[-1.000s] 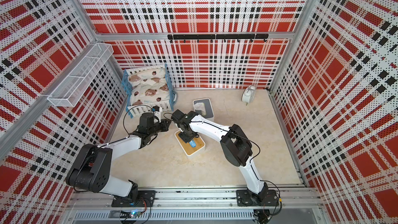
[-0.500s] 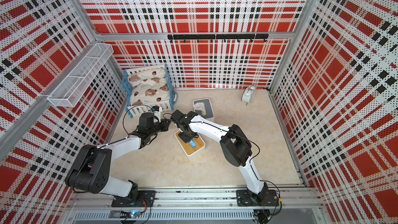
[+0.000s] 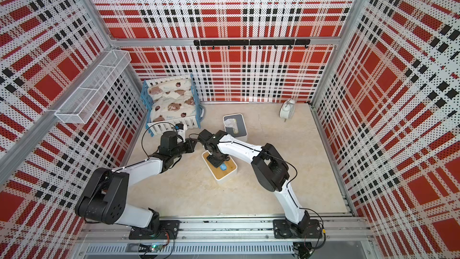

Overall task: Put the tissue paper into the tissue box
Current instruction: Pull the paper towel from the tissue box, then reset both arms

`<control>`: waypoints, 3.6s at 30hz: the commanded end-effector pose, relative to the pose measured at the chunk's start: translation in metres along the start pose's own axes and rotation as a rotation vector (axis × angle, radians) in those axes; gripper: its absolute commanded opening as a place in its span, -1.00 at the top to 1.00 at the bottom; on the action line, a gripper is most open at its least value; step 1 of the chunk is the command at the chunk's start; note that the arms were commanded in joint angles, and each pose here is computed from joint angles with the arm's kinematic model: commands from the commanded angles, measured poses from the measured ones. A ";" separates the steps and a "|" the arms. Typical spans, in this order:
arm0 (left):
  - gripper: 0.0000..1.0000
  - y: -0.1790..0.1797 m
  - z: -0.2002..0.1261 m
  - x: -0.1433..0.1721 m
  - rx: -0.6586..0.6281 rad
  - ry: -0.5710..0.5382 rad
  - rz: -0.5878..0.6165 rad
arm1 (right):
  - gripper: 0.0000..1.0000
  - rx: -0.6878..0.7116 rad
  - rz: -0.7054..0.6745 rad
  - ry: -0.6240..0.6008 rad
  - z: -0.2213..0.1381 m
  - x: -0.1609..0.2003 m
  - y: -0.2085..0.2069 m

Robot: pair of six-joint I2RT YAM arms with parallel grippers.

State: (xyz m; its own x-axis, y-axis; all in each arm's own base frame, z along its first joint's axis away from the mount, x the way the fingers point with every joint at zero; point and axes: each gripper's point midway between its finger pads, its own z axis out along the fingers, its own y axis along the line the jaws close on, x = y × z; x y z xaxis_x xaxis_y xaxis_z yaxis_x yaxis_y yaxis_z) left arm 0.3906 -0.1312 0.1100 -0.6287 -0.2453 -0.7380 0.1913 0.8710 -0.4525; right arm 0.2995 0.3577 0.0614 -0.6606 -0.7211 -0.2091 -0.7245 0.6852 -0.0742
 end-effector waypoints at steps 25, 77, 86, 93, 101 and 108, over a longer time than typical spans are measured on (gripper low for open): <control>0.78 -0.003 -0.010 -0.012 0.009 -0.054 -0.013 | 1.00 0.035 0.017 -0.214 -0.072 -0.029 -0.010; 0.29 0.044 -0.124 -0.025 -0.127 -0.482 -0.208 | -0.56 0.258 0.687 -0.866 -0.186 0.137 -0.249; -0.11 0.091 -0.187 -0.055 -0.456 -0.827 -0.026 | -0.88 0.506 0.714 -0.946 -0.151 0.173 -0.294; -0.16 0.120 -0.194 -0.049 -0.671 -0.857 0.170 | -0.91 0.735 0.744 -1.022 -0.118 0.211 -0.318; -0.02 0.114 -0.129 -0.061 -0.449 -0.755 0.242 | -1.00 0.667 0.663 -1.014 -0.099 0.179 -0.336; -0.98 0.119 -0.115 -0.061 -0.437 -0.725 0.243 | -1.00 0.656 0.686 -1.122 -0.088 0.191 -0.322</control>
State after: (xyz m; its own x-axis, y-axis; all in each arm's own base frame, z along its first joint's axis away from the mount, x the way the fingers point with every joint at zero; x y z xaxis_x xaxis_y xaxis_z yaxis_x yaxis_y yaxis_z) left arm 0.3597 0.0409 0.1383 -0.0176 -0.1246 -0.9920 -0.1852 0.9754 -0.1193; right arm 0.3954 -0.0052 0.1316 -0.1820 -0.0254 -0.9830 0.0637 0.9973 -0.0376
